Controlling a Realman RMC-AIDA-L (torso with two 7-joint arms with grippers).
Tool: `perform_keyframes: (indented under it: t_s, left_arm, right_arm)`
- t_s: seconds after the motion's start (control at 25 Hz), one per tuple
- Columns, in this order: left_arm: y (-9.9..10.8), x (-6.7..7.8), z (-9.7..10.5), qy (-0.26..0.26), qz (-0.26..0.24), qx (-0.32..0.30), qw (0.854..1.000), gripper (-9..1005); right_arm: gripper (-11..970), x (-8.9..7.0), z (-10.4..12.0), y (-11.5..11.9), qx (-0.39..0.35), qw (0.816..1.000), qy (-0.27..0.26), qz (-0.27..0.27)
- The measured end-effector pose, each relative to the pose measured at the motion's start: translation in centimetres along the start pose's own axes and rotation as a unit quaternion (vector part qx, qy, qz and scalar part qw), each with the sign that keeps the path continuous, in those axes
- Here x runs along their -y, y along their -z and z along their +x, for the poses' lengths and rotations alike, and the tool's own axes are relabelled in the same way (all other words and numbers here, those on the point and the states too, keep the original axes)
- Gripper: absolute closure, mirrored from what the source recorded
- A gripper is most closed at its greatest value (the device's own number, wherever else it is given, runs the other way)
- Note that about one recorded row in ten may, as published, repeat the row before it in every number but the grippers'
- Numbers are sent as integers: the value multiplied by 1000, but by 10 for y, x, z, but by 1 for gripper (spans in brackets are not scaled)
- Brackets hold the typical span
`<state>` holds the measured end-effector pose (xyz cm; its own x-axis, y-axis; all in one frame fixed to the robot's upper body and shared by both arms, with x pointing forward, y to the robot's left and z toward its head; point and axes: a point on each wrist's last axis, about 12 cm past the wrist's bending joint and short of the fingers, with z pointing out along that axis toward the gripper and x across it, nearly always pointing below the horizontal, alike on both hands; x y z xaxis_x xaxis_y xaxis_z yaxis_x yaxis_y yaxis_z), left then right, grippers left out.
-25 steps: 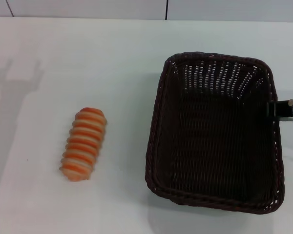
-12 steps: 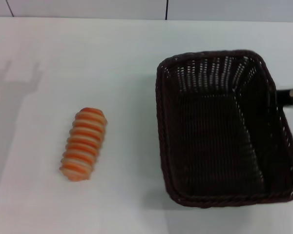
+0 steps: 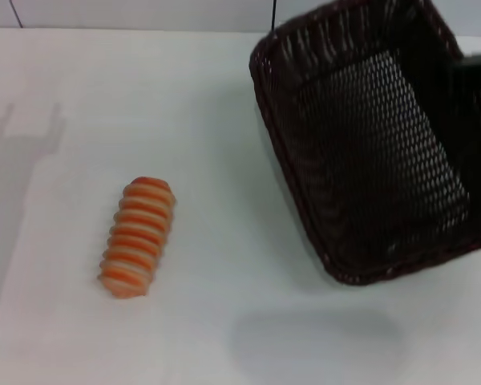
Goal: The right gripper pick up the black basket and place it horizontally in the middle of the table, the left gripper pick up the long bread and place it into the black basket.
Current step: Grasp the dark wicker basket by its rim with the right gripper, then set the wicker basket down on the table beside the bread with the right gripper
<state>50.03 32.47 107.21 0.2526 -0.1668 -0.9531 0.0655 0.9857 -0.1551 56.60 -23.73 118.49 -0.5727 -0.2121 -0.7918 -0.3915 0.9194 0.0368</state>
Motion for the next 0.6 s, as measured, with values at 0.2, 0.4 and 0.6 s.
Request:
perform_keyframes:
  t_s: [0.2,0.4,0.6]
  left_arm:
    - [-1,-1,1,2,-6,-12,1000,229]
    - [-3,-3,2,2,-15,-19,1000,229]
    - [-5,-4,2,3,-19,-21,1000,230]
  right_arm:
    - [807,-11,-23,4,44,996,81,-21]
    - [807,-30,-45,18,84,980,172,-51]
    - [806,-48,-63,23,89,961,252,-76]
